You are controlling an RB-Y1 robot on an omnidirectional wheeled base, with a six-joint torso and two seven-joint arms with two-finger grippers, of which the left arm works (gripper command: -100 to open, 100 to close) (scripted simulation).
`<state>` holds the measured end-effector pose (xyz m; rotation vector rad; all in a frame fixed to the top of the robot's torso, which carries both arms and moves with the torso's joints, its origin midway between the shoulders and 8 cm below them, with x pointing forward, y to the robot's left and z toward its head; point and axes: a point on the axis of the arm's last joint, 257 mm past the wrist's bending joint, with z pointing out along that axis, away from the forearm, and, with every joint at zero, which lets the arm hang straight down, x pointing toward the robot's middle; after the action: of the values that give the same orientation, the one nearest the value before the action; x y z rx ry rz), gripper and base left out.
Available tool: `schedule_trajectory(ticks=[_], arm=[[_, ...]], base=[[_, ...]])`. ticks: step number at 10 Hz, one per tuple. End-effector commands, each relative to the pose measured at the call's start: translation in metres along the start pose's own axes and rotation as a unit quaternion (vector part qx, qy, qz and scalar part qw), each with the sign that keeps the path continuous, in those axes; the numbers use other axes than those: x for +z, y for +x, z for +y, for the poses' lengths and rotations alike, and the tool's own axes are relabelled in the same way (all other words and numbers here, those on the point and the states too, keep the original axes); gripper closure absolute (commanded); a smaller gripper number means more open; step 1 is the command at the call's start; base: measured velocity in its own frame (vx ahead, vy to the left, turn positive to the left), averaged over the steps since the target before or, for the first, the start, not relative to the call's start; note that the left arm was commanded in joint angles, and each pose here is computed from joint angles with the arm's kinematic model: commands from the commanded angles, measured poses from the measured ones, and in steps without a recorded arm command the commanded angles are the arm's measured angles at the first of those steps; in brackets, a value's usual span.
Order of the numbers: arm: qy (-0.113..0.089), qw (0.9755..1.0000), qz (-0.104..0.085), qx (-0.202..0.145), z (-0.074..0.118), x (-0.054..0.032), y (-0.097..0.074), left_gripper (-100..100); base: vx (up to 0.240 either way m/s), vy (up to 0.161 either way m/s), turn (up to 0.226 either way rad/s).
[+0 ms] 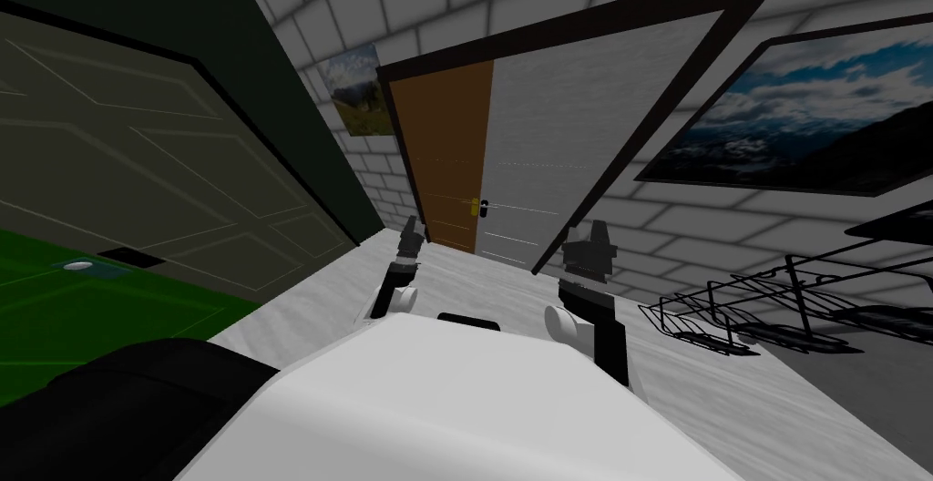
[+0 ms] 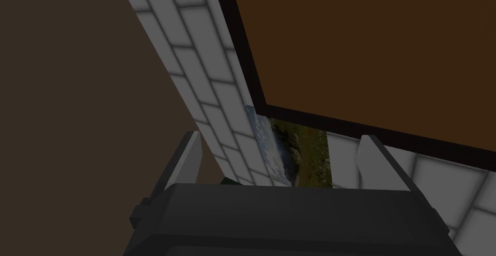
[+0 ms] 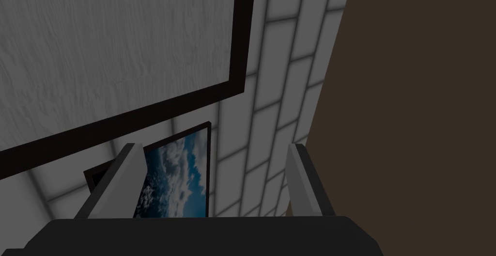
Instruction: Pull the door open
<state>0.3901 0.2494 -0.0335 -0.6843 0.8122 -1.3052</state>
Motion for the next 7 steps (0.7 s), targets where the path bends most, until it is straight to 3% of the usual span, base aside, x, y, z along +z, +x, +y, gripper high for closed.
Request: schedule_trajectory(ticks=[1, 7], arm=[[-0.012, 0.9999, 0.004, -0.005, 0.014, -0.0002, 0.001, -100], [-0.058, 0.9979, 0.016, -0.022, 0.067, -0.0014, 0.003, -100]], base=[[0.103, -0.02, -0.057], [0.102, -0.017, -0.062]])
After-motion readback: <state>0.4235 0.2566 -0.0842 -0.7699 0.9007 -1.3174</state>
